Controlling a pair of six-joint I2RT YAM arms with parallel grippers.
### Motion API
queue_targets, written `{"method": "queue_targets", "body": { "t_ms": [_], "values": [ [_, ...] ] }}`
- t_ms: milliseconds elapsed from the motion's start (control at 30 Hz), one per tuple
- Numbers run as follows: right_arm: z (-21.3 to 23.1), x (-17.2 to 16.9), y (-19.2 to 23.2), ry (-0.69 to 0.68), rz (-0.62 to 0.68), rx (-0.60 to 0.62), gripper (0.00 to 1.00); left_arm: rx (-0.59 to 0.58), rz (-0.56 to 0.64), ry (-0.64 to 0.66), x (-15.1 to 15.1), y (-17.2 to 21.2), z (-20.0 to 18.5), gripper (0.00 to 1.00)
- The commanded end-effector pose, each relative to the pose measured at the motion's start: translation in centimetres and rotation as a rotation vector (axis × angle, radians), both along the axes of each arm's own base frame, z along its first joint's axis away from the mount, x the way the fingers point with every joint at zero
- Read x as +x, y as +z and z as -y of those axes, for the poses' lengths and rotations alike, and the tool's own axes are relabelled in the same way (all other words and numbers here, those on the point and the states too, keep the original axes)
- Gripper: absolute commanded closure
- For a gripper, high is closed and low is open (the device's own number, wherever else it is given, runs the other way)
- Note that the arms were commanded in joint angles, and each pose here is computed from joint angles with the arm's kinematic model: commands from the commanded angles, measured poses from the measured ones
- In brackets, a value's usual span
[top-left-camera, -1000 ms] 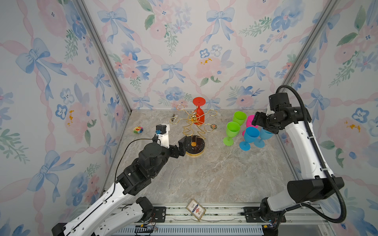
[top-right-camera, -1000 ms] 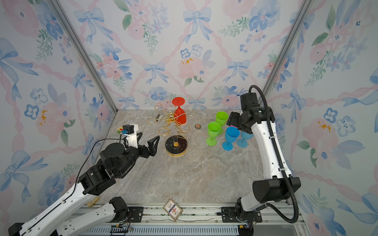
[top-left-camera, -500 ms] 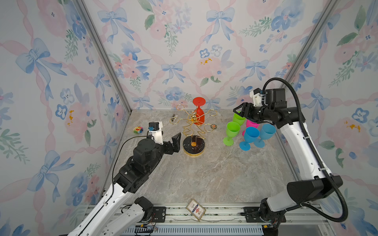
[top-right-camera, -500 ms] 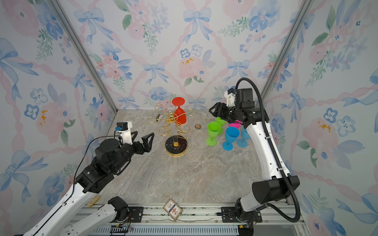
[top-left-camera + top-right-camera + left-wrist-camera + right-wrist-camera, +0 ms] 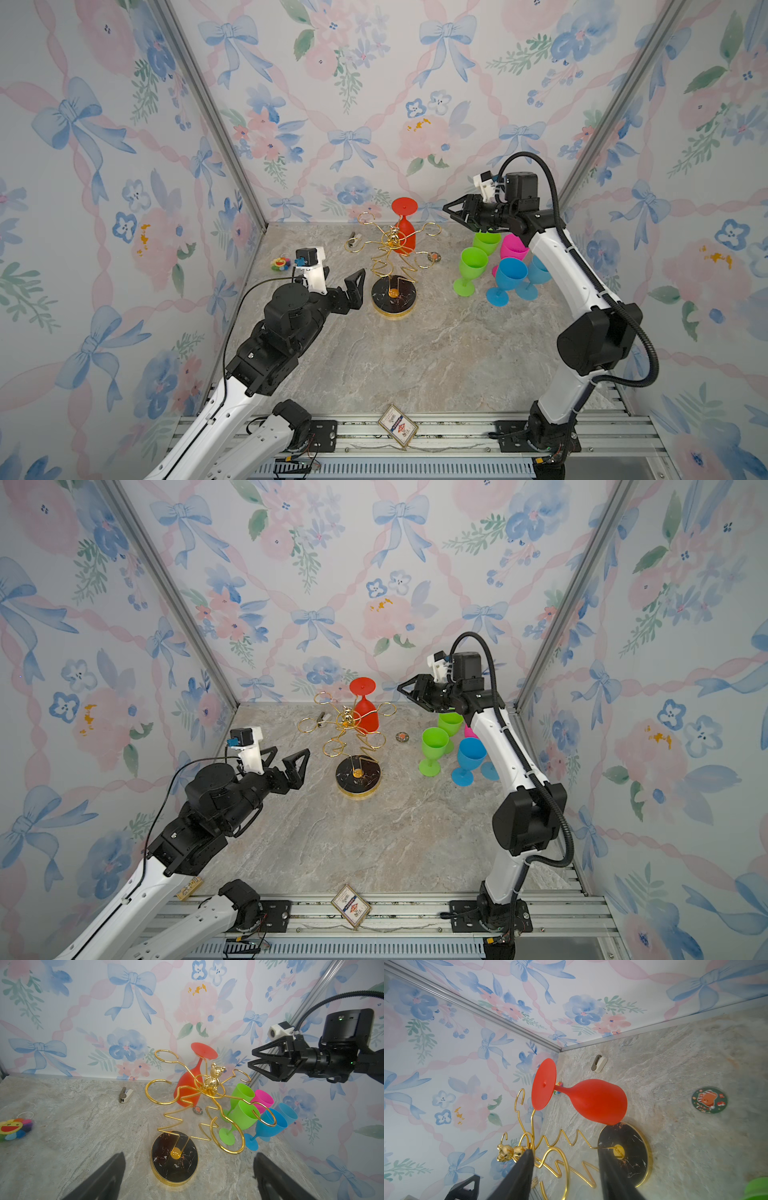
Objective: Take the wine glass off the wine glass rack
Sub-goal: 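Move the right gripper toward the red glass on the rack while left arm retracts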
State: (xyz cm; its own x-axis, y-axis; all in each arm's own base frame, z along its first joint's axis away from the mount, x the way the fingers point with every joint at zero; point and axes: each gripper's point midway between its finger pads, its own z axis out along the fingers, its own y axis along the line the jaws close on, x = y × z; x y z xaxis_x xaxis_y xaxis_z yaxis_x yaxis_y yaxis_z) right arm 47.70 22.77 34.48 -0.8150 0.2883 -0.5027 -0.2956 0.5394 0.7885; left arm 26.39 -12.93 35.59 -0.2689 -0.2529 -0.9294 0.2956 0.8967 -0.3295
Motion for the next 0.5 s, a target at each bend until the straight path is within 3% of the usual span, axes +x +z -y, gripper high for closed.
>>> {"method": "queue_targets", "body": {
  "t_ms": [0,467],
  "values": [
    [-2.2,0.7,1.7,0.072,0.036,0.065,0.50,-0.009,-0.013,0.000,-0.1,-0.5,-0.1,0.02],
    [-6.7,3.1,0.5,0.236,-0.042,0.184,0.59,-0.013,-0.021,0.006,-0.2,-1.0,-0.3,0.02]
  ]
}}
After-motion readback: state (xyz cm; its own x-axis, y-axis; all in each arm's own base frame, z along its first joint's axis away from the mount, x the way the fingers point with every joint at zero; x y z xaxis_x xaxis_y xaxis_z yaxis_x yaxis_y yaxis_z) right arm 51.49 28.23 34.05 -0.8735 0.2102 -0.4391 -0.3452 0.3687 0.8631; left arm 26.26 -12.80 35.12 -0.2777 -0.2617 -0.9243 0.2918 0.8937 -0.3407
